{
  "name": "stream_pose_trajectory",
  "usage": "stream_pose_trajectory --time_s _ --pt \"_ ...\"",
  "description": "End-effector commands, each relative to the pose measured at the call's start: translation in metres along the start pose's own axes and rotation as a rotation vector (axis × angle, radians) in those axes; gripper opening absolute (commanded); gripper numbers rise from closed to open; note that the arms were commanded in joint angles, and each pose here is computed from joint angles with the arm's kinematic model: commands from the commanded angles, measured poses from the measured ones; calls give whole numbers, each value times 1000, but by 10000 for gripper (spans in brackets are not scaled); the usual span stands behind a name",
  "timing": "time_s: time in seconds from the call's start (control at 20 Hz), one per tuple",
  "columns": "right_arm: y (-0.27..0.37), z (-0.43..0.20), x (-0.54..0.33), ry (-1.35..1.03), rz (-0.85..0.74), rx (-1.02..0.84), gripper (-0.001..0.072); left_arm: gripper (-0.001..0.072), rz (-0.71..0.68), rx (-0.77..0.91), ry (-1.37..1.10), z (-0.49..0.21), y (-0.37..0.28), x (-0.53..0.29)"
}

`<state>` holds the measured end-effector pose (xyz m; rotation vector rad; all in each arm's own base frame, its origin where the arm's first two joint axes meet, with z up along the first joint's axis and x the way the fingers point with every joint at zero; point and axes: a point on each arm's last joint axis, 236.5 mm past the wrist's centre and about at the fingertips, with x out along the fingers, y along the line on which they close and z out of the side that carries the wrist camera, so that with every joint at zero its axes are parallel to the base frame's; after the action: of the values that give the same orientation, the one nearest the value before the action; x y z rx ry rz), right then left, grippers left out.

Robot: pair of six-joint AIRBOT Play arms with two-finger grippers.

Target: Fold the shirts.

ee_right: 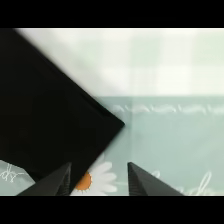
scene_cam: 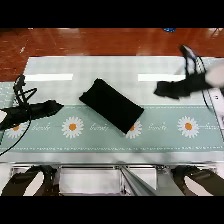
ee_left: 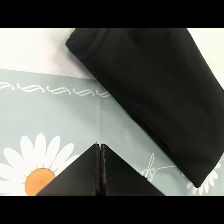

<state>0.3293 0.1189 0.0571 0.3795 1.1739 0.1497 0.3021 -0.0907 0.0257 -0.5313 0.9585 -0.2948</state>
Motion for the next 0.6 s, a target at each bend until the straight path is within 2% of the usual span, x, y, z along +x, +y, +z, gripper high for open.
stream_pose_trajectory --time_s 0.0,0.1,0.2,0.55 --pt "-32 -64 35 -92 89 347 408 17 1 -2 -3 0 0 0" --pt "-25 -104 66 7 188 458 408 17 1 -2 -3 0 0 0" --pt "-18 -125 85 87 240 483 408 17 -1 -6 0 0 0 1" --pt "37 -127 137 234 352 451 408 17 -30 2 57 -13 -11 13"
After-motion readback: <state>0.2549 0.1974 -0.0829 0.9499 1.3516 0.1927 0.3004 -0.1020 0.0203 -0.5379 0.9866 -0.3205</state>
